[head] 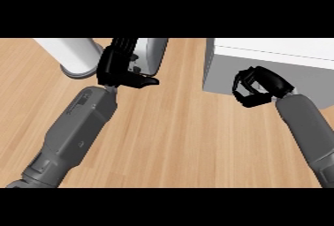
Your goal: Pick up the cup, place it into the drawer and close the drawer
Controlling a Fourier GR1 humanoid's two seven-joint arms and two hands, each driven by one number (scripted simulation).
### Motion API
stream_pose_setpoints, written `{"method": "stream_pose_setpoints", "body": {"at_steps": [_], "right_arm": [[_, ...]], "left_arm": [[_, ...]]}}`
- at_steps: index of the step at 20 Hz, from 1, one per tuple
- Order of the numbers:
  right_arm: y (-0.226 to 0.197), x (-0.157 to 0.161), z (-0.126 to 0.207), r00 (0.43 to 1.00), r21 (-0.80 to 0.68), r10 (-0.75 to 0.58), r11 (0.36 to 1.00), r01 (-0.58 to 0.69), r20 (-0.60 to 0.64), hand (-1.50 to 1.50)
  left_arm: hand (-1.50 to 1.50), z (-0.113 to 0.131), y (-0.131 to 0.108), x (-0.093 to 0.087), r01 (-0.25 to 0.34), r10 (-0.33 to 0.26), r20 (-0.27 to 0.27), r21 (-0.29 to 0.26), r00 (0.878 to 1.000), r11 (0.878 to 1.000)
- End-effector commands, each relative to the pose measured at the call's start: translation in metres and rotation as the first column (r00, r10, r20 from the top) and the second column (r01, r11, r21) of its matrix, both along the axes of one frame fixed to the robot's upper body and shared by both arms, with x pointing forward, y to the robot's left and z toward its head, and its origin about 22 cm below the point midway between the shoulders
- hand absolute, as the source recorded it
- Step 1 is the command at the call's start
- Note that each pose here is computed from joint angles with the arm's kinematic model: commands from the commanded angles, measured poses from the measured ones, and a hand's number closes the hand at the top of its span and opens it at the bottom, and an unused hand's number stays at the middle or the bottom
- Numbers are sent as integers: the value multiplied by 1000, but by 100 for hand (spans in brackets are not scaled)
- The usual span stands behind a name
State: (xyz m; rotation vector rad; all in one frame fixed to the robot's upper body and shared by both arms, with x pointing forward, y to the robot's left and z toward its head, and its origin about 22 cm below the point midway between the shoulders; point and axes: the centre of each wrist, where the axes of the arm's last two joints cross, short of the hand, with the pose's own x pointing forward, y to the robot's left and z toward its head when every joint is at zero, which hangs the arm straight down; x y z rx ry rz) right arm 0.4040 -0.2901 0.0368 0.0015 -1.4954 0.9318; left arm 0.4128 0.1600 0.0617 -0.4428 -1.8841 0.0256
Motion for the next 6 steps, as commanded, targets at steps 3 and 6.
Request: {"method": "stream_pose_setpoints", "body": {"at_steps": [3,6], "right_arm": [[-34,29,91,957,-20,-200,978,209,209,150],[-34,28,91,963,-9,-190,981,195,190,150]], "left_arm": [[-150,1,10,-1,4,-4,5,-6,1000,1000],[-150,-6,6,-5,29,-29,-7,-10,1000,1000]]}}
